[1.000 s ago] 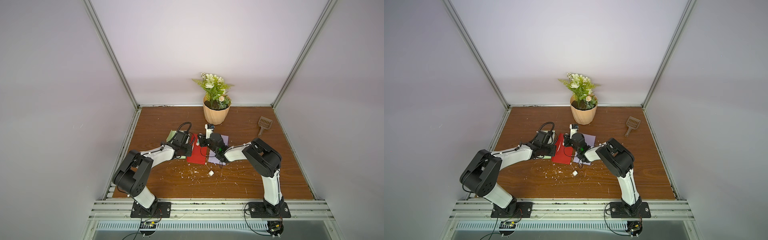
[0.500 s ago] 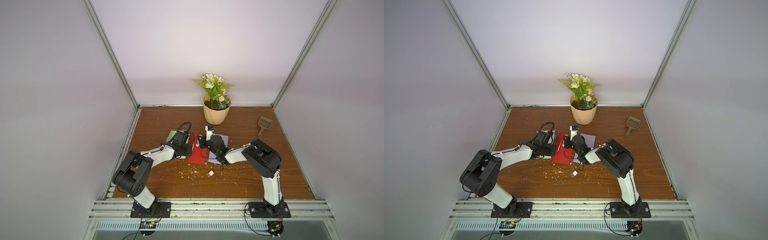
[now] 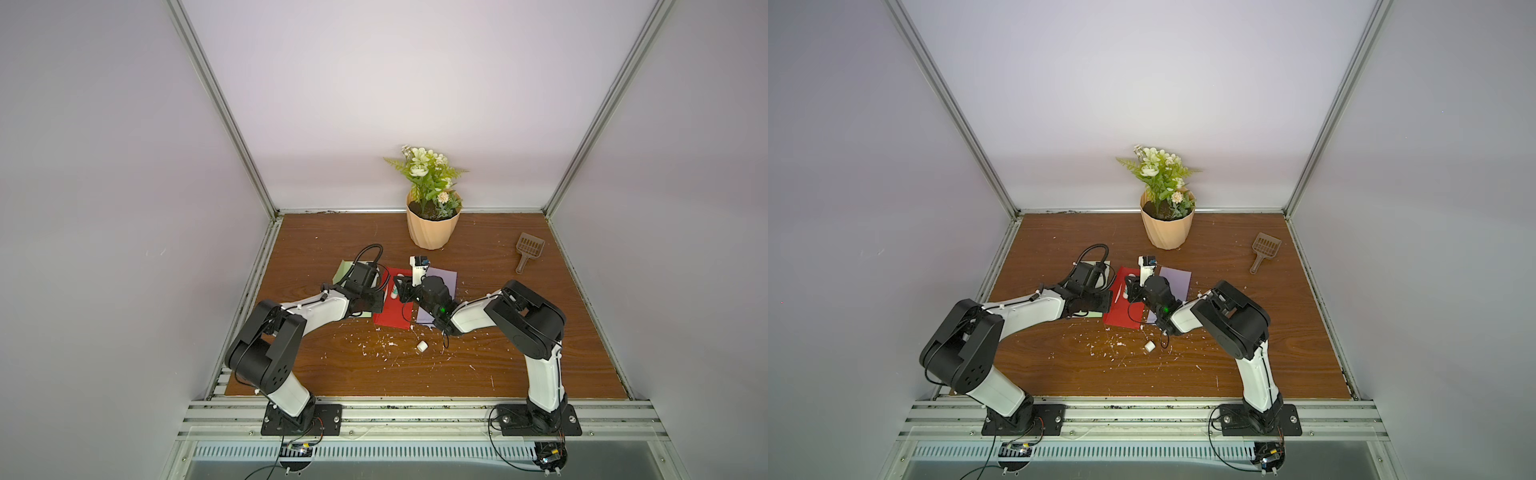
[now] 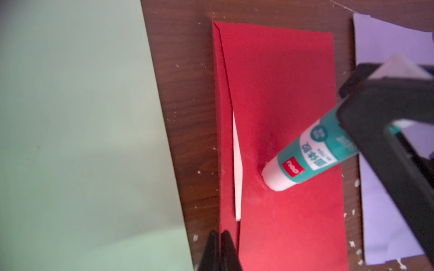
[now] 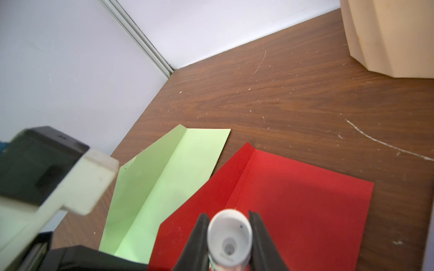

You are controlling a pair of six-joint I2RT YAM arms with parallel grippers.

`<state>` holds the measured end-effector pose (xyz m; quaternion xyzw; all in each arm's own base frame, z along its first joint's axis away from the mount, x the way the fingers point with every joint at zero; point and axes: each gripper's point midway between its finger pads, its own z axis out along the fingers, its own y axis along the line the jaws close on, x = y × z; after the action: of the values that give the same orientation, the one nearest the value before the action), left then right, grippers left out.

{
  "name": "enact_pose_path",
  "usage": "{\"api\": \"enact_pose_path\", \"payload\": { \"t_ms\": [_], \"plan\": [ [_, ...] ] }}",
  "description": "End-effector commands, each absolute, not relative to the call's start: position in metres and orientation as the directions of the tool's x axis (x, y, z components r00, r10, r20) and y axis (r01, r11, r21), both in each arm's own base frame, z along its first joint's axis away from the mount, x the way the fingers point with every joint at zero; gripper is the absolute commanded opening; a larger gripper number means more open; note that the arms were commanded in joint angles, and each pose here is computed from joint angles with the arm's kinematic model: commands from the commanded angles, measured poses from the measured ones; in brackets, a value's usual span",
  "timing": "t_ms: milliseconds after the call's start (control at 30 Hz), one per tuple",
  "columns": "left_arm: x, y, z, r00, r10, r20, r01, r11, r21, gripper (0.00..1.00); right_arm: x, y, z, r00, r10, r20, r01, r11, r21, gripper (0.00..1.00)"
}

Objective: Seal the envelope with a glue stick
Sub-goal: Apply the envelope at the center of the board.

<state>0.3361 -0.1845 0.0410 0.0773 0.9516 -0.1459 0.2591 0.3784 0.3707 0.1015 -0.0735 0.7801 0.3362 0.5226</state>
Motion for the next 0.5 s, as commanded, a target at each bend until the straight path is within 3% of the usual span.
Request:
{"api": "enact_pose_path", "payload": {
  "t_ms": [0, 467],
  "plan": [
    [0.335, -0.179, 0.034, -0.872, 0.063, -0.486, 0.197, 0.953, -0.229, 0.01, 0.357, 0.37, 0.085, -0.45, 0.122, -0.885, -0.48, 0.802, 0.354, 0.0],
    [0.333, -0.18, 0.03, -0.875, 0.069, -0.479, 0.202, 0.951, -0.233, 0.01, 0.365, 0.364, 0.093, -0.301, 0.064, -0.951, -0.439, 0.876, 0.198, 0.0]
  ]
}}
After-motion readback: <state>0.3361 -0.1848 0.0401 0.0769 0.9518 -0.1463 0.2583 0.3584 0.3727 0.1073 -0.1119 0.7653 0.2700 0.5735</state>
